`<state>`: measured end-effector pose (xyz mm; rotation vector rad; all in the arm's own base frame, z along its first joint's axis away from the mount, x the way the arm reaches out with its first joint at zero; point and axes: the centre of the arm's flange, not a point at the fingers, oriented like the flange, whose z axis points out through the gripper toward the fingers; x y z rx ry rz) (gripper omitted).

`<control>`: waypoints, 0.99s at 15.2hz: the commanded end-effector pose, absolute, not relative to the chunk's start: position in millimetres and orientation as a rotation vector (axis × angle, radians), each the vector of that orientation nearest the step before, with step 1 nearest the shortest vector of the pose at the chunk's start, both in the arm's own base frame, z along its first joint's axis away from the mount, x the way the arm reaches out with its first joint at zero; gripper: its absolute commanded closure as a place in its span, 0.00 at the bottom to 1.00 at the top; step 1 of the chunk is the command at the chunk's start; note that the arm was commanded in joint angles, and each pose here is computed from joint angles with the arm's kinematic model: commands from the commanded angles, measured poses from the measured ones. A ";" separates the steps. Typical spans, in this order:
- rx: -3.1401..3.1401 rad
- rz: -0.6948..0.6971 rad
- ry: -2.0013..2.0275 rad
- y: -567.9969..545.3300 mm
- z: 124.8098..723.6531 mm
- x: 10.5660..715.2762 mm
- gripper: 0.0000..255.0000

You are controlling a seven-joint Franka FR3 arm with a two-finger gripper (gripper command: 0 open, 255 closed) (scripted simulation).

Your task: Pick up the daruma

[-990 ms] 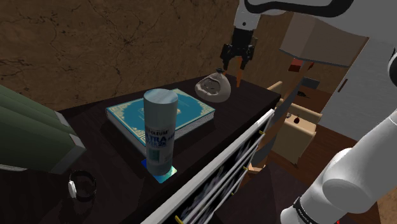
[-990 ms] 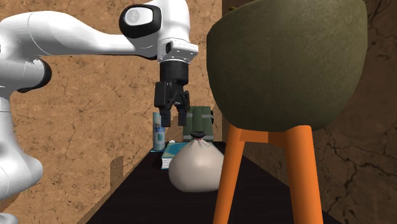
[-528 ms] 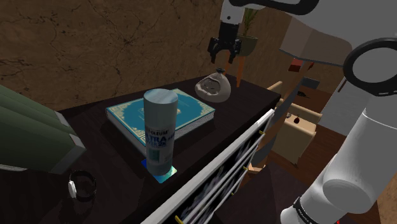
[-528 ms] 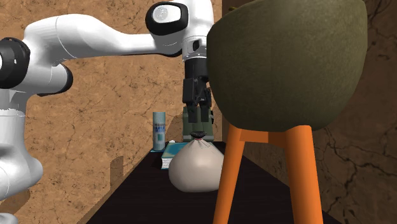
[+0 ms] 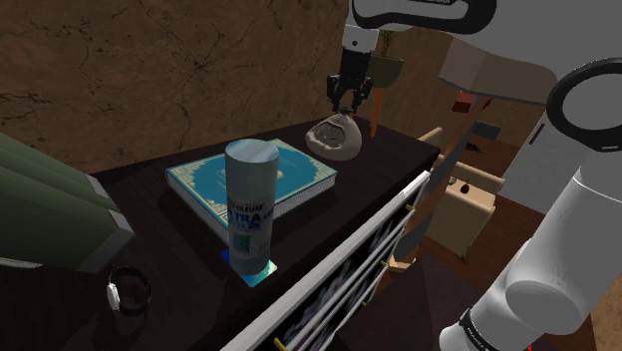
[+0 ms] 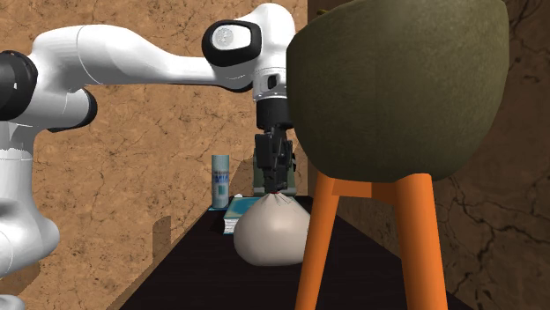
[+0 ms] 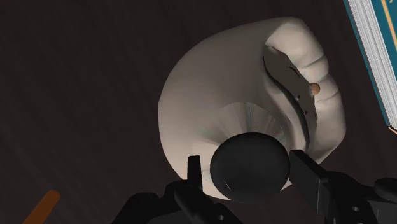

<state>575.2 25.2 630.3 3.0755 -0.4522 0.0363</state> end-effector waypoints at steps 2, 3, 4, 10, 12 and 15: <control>3.076 0.037 -0.452 25.1 629.7 575.3 1.00; 3.076 0.037 -0.452 25.2 629.5 575.3 1.00; 3.076 0.037 -0.452 25.4 629.6 575.3 1.00; 3.076 0.037 -0.452 25.6 634.9 575.4 1.00; 3.076 0.037 -0.452 25.6 645.5 575.4 1.00; 3.076 0.037 -0.452 25.6 661.3 575.4 1.00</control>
